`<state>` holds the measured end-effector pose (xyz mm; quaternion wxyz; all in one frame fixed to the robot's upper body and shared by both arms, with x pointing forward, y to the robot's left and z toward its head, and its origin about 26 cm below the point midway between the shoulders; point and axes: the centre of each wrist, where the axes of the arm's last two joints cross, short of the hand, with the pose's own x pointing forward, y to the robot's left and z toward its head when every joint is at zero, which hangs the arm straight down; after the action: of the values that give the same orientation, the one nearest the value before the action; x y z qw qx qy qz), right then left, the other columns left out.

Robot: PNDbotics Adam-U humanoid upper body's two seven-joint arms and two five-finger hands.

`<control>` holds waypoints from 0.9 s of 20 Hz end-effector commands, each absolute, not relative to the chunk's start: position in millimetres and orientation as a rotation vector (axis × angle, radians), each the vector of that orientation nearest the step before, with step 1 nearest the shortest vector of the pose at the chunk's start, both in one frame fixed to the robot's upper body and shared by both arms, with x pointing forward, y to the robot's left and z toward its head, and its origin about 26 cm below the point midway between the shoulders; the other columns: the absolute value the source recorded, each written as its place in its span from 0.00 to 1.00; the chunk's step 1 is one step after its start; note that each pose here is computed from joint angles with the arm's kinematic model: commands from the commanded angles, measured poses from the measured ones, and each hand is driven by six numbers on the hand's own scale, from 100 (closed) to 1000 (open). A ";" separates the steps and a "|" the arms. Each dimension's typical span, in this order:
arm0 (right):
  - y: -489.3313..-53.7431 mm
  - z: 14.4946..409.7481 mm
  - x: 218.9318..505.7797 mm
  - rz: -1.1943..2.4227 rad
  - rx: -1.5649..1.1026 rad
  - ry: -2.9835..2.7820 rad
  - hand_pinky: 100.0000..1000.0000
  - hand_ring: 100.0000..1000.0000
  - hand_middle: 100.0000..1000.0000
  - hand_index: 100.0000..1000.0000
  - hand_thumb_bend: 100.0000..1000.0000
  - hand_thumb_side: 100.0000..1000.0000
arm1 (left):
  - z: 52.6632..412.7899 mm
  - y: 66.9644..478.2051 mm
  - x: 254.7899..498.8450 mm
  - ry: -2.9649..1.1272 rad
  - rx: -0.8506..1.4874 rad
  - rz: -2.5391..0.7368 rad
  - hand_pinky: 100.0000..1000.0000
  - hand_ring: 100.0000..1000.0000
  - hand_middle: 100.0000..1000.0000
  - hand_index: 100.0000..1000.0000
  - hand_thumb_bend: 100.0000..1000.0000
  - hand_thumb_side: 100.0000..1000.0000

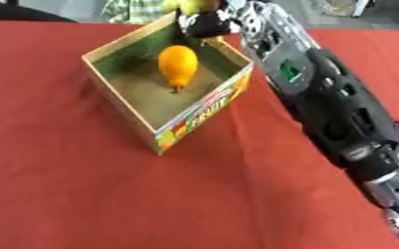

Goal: Pick up objects on the table and place them in the box.

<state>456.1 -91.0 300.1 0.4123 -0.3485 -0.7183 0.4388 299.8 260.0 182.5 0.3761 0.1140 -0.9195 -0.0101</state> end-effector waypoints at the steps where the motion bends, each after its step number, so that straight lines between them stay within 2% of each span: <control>1: -86.0 299.2 464.0 1.138 -0.895 -1.809 0.61 0.75 0.41 0.57 0.00 0.21 | 192.1 259.4 298.0 -2.388 0.281 -0.043 0.49 0.65 0.66 0.72 0.00 0.60; 7: -93.2 273.5 480.8 1.263 -0.797 -1.731 0.68 0.83 0.49 0.66 0.00 0.16 | 193.6 259.1 298.5 -2.394 0.280 -0.045 0.49 0.65 0.66 0.72 0.00 0.60; 8: -94.9 271.8 482.3 1.290 -0.777 -1.709 0.69 0.85 0.51 0.69 0.00 0.18 | 193.7 259.2 298.5 -2.394 0.280 -0.046 0.49 0.65 0.66 0.72 0.00 0.60; 11: -99.4 272.3 484.1 1.358 -0.727 -1.656 0.71 0.87 0.56 0.75 0.00 0.28 | 193.3 259.6 298.3 -2.392 0.283 -0.045 0.49 0.65 0.66 0.72 0.00 0.60; 14: -101.6 274.7 483.8 1.390 -0.718 -1.626 0.74 0.91 0.69 0.83 0.00 0.42 | 192.9 259.7 298.2 -2.390 0.283 -0.045 0.49 0.65 0.66 0.72 0.00 0.60; 16: -102.0 276.8 483.2 1.408 -0.727 -1.612 0.77 0.94 0.78 0.87 0.00 0.55 | 192.5 259.8 298.1 -2.388 0.284 -0.044 0.49 0.65 0.66 0.72 0.00 0.60; 17: -102.0 278.3 482.7 1.418 -0.731 -1.607 0.78 0.96 0.81 0.90 0.00 0.65 | 192.1 260.0 298.0 -2.386 0.285 -0.044 0.49 0.65 0.66 0.72 0.00 0.60; 18: -101.6 280.9 481.7 1.427 -0.737 -1.606 0.80 0.98 0.83 0.92 0.00 0.69 | 191.7 260.1 297.8 -2.384 0.285 -0.044 0.49 0.65 0.66 0.72 0.00 0.60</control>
<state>483.1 -98.9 263.6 0.4351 -0.2810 -0.6377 0.5701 300.5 259.2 184.5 0.3738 0.1098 -0.9209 -0.0104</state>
